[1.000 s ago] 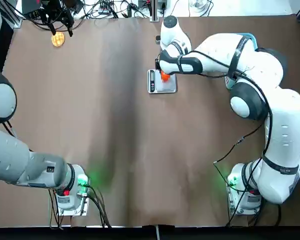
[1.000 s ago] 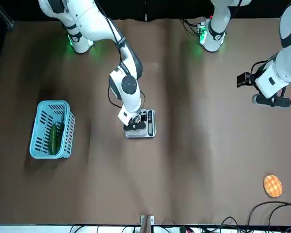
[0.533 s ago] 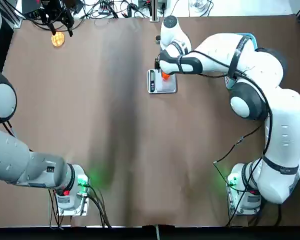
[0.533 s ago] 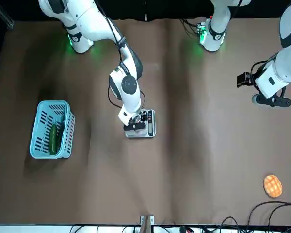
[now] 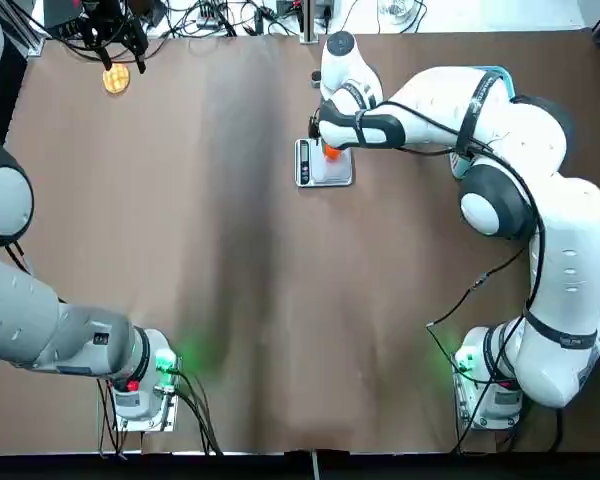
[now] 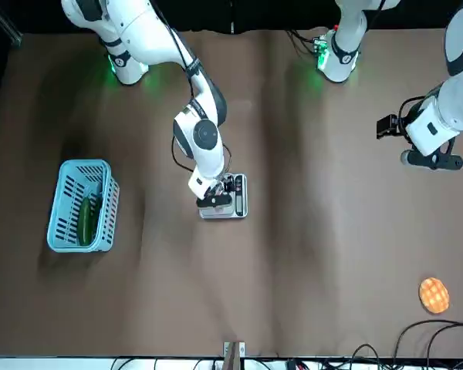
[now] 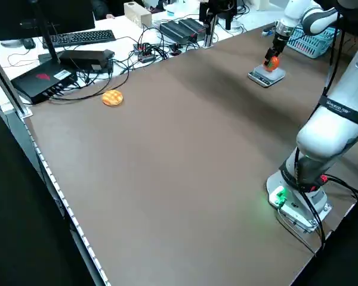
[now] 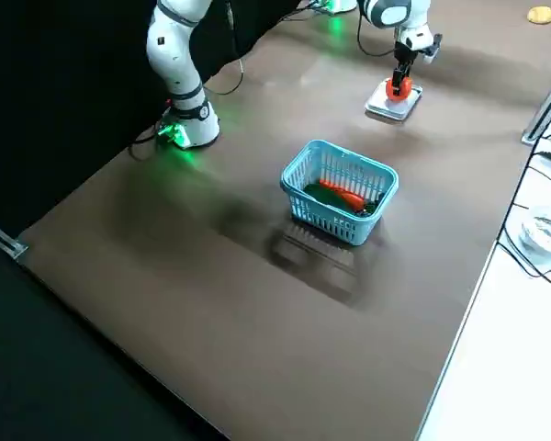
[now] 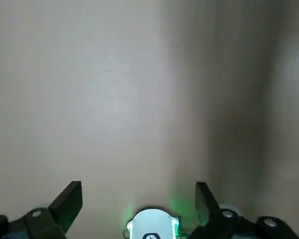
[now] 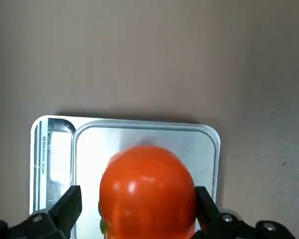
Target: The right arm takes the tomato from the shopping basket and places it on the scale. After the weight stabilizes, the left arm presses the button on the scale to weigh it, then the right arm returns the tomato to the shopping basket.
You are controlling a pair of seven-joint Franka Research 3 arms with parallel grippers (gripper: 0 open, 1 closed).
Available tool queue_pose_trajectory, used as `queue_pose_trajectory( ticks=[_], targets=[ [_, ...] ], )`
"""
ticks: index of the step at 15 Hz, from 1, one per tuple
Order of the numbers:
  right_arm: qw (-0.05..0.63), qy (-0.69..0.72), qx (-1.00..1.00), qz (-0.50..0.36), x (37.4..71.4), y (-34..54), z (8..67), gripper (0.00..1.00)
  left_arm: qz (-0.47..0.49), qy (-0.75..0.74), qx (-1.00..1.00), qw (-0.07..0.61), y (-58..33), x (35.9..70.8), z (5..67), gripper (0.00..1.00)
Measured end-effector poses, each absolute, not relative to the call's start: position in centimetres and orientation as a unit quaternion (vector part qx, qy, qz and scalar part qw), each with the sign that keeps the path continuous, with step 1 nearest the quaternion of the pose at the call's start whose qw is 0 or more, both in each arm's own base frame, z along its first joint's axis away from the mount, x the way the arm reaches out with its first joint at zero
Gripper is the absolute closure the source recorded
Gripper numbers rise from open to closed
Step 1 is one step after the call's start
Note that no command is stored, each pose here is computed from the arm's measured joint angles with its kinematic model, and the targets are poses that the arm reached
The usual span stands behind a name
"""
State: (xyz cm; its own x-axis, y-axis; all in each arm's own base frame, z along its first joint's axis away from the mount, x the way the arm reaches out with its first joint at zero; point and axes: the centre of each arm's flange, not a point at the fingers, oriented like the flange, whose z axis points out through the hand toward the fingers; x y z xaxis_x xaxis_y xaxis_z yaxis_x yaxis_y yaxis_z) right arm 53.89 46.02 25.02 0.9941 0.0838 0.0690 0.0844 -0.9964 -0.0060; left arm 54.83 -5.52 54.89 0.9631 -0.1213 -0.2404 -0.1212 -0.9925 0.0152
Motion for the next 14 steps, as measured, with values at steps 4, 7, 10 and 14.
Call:
queue_pose_trajectory(
  ticks=[4,7,10,14],
  targets=[
    [0.005,-0.042,-0.998,-0.035,53.94,46.02,25.09,0.00,-0.121,-0.062,0.991,0.000,-5.58,54.83,54.89,0.00],
    [0.005,-0.042,-0.998,-0.036,53.97,46.06,25.16,0.00,-0.121,-0.062,0.991,0.000,-5.66,54.82,54.89,0.00],
    [0.006,-0.042,-0.998,-0.036,53.98,46.09,25.22,0.00,-0.121,-0.062,0.991,0.000,-5.66,54.82,54.89,0.00],
    [0.007,-0.043,-0.998,-0.037,54.02,46.17,25.72,0.00,-0.121,-0.063,0.991,0.000,-5.68,54.82,54.89,0.00]
  ],
)
